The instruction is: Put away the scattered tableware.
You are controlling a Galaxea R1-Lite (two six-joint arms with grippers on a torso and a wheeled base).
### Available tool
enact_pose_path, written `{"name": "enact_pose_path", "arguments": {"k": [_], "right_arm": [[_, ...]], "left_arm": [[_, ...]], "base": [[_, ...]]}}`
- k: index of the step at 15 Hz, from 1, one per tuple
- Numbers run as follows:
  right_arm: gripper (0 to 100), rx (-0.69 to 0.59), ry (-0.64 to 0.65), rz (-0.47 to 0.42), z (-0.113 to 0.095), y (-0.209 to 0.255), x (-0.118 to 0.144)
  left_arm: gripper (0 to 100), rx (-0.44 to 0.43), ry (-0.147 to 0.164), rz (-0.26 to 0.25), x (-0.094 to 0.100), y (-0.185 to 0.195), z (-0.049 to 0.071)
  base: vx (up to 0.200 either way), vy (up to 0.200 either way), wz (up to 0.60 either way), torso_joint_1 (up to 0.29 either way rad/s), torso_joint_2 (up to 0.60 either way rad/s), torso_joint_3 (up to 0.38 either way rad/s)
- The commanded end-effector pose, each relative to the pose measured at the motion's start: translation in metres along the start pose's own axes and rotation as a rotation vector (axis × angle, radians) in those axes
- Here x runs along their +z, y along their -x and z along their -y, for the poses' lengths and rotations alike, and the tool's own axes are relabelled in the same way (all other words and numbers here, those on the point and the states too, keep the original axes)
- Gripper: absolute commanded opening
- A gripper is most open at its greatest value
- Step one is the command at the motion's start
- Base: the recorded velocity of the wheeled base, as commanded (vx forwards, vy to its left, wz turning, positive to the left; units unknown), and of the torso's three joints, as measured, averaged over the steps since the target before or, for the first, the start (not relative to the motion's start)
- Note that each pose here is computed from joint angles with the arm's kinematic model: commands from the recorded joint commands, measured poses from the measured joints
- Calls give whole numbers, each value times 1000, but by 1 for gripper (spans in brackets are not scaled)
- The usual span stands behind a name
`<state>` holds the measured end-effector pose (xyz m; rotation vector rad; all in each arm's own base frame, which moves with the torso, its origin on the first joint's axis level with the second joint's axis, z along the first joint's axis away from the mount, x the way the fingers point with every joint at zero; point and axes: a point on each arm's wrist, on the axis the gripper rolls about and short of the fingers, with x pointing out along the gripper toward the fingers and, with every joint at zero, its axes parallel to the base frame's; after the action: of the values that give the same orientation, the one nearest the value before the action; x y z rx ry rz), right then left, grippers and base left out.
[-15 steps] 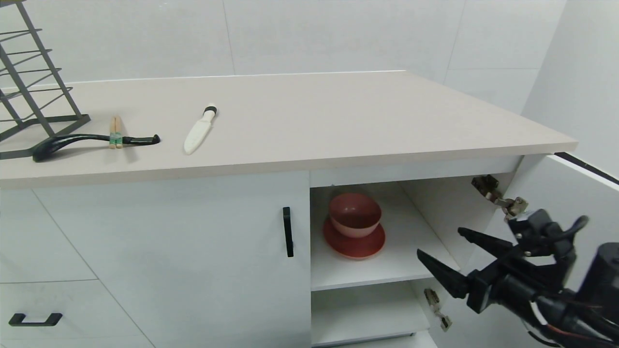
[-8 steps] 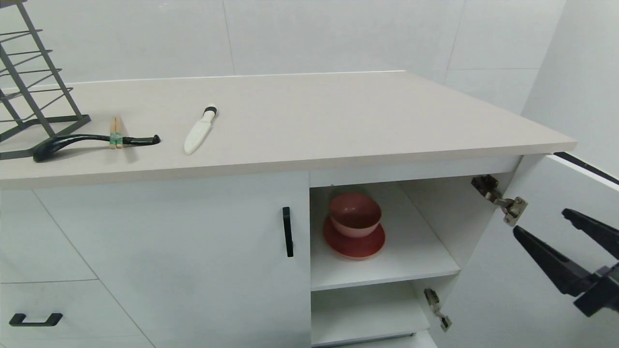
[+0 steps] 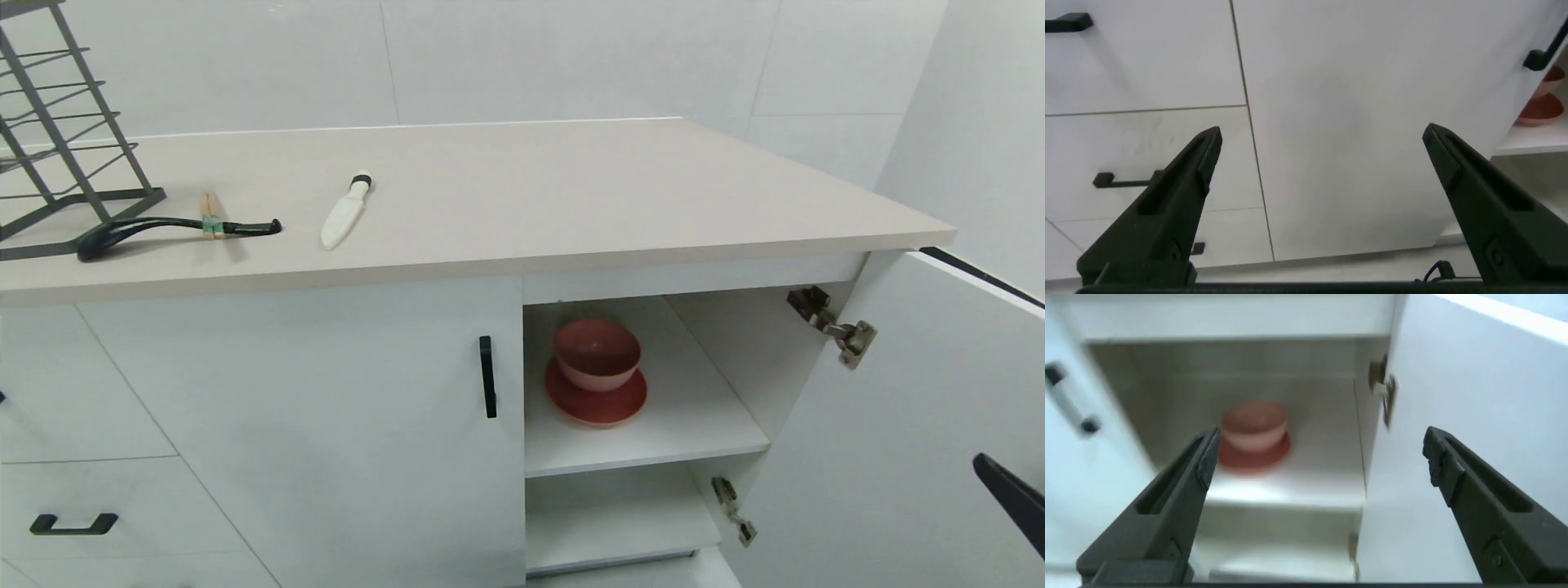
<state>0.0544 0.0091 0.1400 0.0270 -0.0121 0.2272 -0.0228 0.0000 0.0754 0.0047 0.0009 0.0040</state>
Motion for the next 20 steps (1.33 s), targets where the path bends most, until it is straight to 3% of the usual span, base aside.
{"name": "enact_pose_path", "arguments": {"k": [1,7,11,14,18,19,20], "right_arm": [[100,-11,67,108,-3,33,-2],[100,4,75,107,-11,66,-30],[100,20,43,31,-13,78,-58],[100,-6,50,30,-12,78,-58],[100,-6,50,30,-12,78,-58],[0,-6,50,30,-12,78,-59],[0,-6,46,28,-12,78,-58]], "left_arm": [[100,-1,0,-1,0,0,0],[100,-1,2,-1,0,0,0],[100,-1,2,-1,0,0,0],[100,-1,2,1,0,0,0],[100,-1,2,1,0,0,0],[100,-1,2,1,0,0,0],[100,-1,2,1,0,0,0]], "base": [[-200,0,0,2,2,2],[-200,0,0,3,5,2],[-200,-200,0,4,2,4],[-200,-200,0,1,-1,4],[-200,0,0,4,5,2],[-200,0,0,2,2,7],[0,-200,0,-2,-2,2]]}}
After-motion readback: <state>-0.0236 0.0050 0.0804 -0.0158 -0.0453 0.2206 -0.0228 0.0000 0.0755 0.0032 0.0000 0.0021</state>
